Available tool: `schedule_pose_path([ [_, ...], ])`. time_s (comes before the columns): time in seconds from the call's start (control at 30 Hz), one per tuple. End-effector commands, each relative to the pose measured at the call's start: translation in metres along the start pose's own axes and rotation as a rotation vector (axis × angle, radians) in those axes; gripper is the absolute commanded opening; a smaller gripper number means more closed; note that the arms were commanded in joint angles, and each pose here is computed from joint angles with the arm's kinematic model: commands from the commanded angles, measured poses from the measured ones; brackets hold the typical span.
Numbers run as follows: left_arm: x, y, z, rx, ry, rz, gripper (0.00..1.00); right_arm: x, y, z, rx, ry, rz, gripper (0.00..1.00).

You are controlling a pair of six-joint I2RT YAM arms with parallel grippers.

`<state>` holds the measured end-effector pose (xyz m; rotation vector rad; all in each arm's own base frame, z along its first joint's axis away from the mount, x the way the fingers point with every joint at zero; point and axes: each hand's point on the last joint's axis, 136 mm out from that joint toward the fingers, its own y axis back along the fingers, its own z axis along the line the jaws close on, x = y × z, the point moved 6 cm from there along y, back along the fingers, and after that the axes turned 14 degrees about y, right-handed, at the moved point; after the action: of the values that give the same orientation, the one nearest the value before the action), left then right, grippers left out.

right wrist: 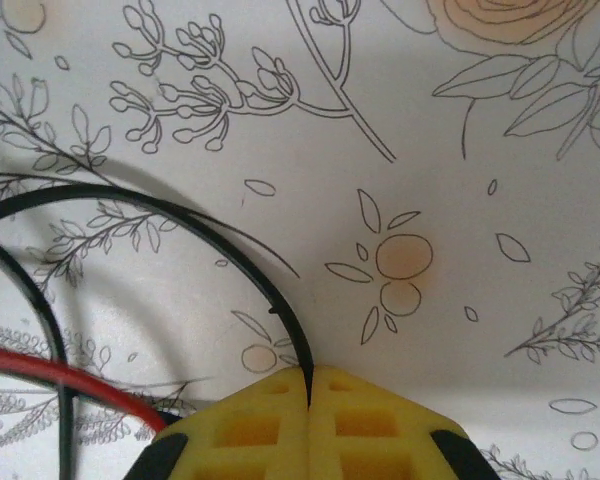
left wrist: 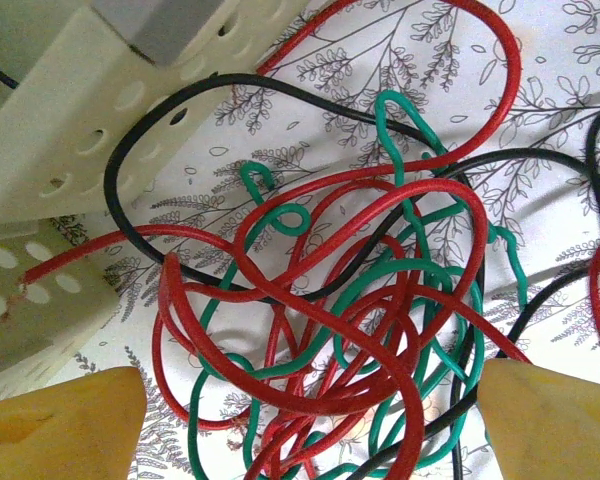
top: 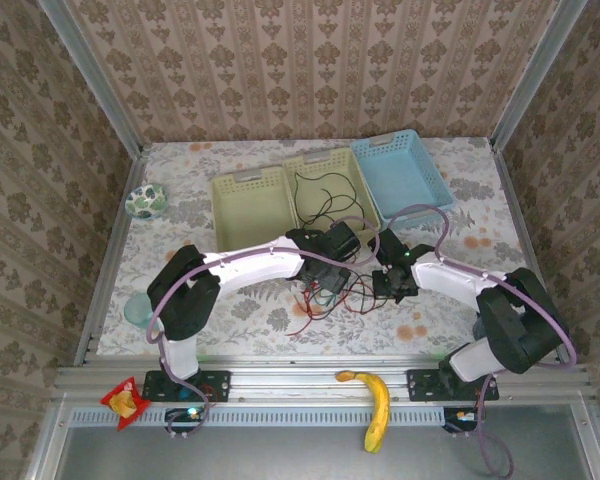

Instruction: Untangle the cables

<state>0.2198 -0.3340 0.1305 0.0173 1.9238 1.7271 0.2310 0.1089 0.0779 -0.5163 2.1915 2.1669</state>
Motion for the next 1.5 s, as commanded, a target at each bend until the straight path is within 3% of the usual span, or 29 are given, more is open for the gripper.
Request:
schedule_pose_path([
  [0.0,0.009,-0.004,-0.002,0.002,-0.033,0.043,0.83,-0.019,0.040,-0.008,0.024,-0.043,-0.161,0.00],
  [0.13,0.013,-0.009,-0.003,0.004,-0.040,0.062,0.74,-0.041,0.110,-0.023,0.078,-0.084,-0.462,0.00],
  [0.27,0.017,-0.015,-0.002,-0.010,-0.050,0.083,0.73,-0.059,0.188,-0.041,0.152,-0.109,-0.743,0.00],
  [0.53,0.023,-0.026,-0.001,-0.029,-0.066,0.111,0.72,-0.070,0.291,-0.056,0.168,-0.182,-1.076,0.00],
  [0.77,0.032,-0.037,0.001,-0.041,-0.063,0.141,0.68,-0.066,0.328,-0.066,0.157,-0.283,-1.221,0.00],
  [1.17,0.047,-0.049,0.009,-0.068,-0.039,0.174,0.67,-0.034,0.383,-0.112,0.484,-0.463,-1.382,0.00],
  [1.47,0.058,-0.057,0.016,-0.095,-0.032,0.201,0.67,-0.012,0.419,-0.132,0.515,-0.542,-1.480,0.00],
])
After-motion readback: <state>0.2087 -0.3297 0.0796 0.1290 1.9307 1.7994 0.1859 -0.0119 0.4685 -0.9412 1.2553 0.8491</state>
